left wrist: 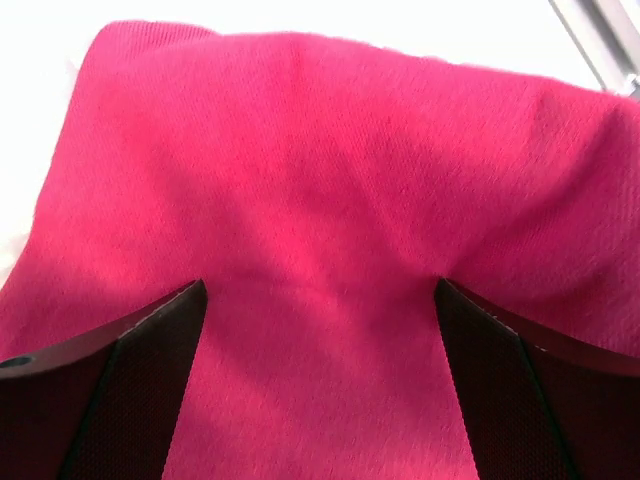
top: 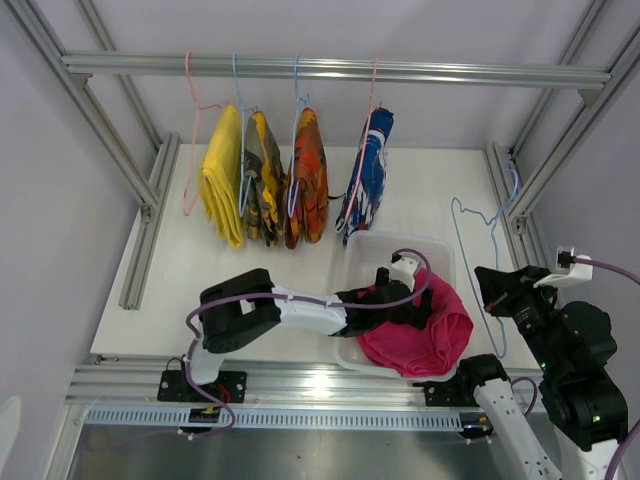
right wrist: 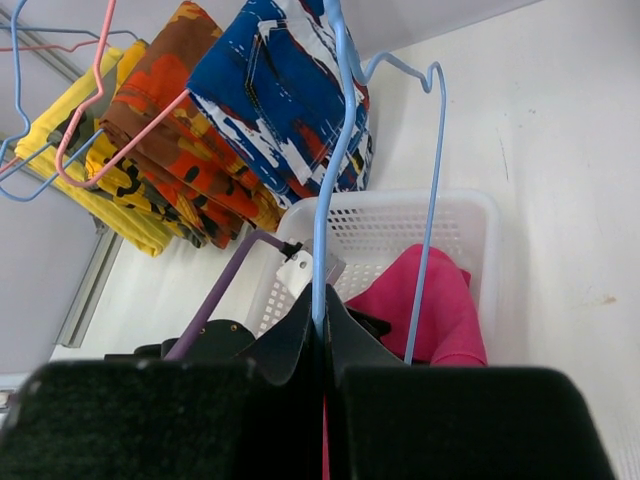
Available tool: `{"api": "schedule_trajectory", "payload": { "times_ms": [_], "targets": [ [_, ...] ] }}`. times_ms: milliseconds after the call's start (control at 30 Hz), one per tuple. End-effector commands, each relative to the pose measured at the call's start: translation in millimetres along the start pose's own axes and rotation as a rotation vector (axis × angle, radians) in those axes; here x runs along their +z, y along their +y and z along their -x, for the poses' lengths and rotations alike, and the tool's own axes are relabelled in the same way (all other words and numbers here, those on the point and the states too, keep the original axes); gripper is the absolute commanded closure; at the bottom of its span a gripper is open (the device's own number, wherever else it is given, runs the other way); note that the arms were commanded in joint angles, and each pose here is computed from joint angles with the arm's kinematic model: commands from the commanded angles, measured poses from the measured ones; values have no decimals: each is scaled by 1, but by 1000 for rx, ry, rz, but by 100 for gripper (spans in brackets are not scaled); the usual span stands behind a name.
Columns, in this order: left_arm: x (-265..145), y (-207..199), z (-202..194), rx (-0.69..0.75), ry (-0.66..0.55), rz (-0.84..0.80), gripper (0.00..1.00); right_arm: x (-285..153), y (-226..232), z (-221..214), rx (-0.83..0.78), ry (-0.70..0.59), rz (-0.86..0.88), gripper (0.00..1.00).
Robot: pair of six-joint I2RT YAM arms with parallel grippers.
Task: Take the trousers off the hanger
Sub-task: Place the trousers in the bin, then place the hanger at the clothesline.
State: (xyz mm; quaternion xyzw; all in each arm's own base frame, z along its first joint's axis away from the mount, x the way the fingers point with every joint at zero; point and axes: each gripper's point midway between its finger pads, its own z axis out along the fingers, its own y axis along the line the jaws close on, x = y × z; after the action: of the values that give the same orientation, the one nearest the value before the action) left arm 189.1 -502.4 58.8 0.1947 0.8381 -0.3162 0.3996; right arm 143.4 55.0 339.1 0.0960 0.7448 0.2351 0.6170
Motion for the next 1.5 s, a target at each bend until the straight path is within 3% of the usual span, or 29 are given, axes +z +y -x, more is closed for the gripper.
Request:
{"api": "schedule_trajectory", "payload": {
  "times_ms": [0,300,433,533,667,767,900,1000,1133,1467],
  "targets": [
    [-19,8,-19,23,100,27,1,-6,7,16,-16,-45,19,100],
    [-129,3,89,168,-76,100,1,0,19,41,-81,-56,31,100],
    [-214,-9,167,204,-229,51,1,13,21,48,-141,-42,24,100],
    [-261,-8,201,226,-308,17,1,29,23,52,-161,-29,25,100],
    [-333,7,248,231,-454,12,1,46,28,65,-193,-32,19,100],
    [-358,24,262,301,-505,73,1,58,34,79,-201,-53,27,100],
    [-410,63,289,303,-660,181,1,74,39,101,-199,-101,11,100],
    [-426,89,291,297,-763,272,0,93,43,108,-194,-103,10,100],
    [-416,109,277,314,-793,337,1,114,48,128,-194,-123,-5,100],
    [-401,100,267,393,-678,300,0,168,3,150,-63,-106,-29,100]
  ]
}}
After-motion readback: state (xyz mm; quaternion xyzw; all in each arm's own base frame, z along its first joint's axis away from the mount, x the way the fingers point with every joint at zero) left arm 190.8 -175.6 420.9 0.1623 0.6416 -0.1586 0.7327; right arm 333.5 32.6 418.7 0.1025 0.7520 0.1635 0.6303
